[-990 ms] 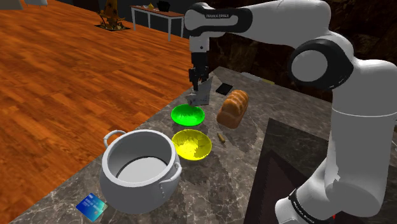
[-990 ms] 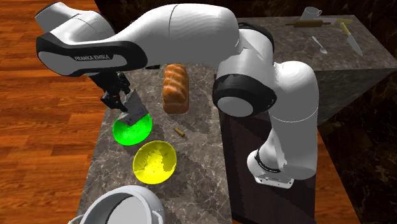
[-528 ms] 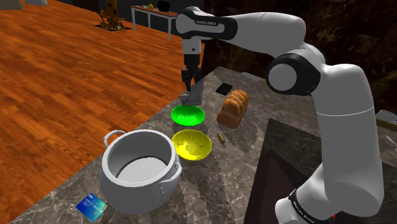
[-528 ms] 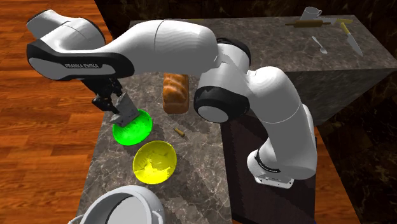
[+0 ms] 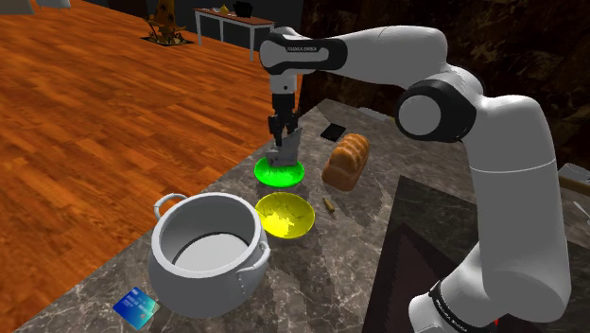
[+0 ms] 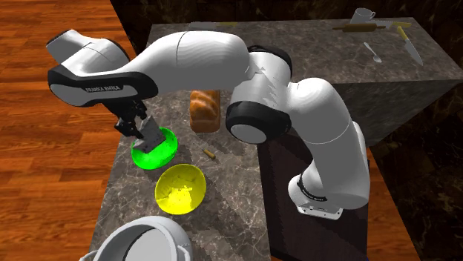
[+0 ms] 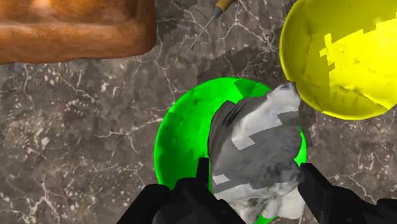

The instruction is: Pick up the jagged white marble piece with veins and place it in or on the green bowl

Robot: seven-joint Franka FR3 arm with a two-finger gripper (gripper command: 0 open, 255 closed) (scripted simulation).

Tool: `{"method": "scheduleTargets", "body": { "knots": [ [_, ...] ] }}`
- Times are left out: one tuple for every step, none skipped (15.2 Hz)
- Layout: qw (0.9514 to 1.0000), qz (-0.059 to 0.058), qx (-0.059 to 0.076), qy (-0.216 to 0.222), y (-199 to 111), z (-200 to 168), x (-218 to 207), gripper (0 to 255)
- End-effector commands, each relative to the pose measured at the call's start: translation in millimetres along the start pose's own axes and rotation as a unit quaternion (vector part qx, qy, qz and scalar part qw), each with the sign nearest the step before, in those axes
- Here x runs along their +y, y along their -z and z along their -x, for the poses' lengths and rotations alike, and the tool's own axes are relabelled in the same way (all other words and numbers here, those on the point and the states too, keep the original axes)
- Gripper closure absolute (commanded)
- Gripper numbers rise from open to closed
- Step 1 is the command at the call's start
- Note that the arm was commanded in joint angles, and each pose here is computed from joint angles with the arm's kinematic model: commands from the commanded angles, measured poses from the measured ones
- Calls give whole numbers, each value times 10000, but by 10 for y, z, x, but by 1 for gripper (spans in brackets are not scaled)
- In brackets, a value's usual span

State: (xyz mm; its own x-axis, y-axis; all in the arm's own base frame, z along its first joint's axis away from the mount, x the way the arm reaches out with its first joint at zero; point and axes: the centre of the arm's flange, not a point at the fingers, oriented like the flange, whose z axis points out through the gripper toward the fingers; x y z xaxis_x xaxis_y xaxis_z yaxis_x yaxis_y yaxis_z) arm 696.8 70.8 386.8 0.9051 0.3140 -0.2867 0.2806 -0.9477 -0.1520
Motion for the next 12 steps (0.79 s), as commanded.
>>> {"method": "scheduleTargets", "body": {
  "knots": [
    [10000, 1, 6, 1, -102, -31, 19, 255],
    [10000, 1, 6, 1, -152, -46, 27, 255],
    [10000, 1, 6, 1, -224, -68, 39, 255],
    [10000, 1, 6, 1, -225, -67, 39, 255],
    [10000, 1, 6, 1, -224, -68, 39, 255],
    [10000, 1, 6, 1, -224, -68, 39, 255],
    [10000, 1, 6, 1, -224, -68, 39, 255],
    [10000, 1, 6, 1, -224, -68, 39, 255],
    [10000, 1, 6, 1, -224, -68, 39, 255],
    [10000, 1, 6, 1, -224, -68, 39, 255],
    [10000, 1, 6, 1, -224, -68, 39, 255],
    [10000, 1, 6, 1, -225, -68, 38, 0]
  ]
}}
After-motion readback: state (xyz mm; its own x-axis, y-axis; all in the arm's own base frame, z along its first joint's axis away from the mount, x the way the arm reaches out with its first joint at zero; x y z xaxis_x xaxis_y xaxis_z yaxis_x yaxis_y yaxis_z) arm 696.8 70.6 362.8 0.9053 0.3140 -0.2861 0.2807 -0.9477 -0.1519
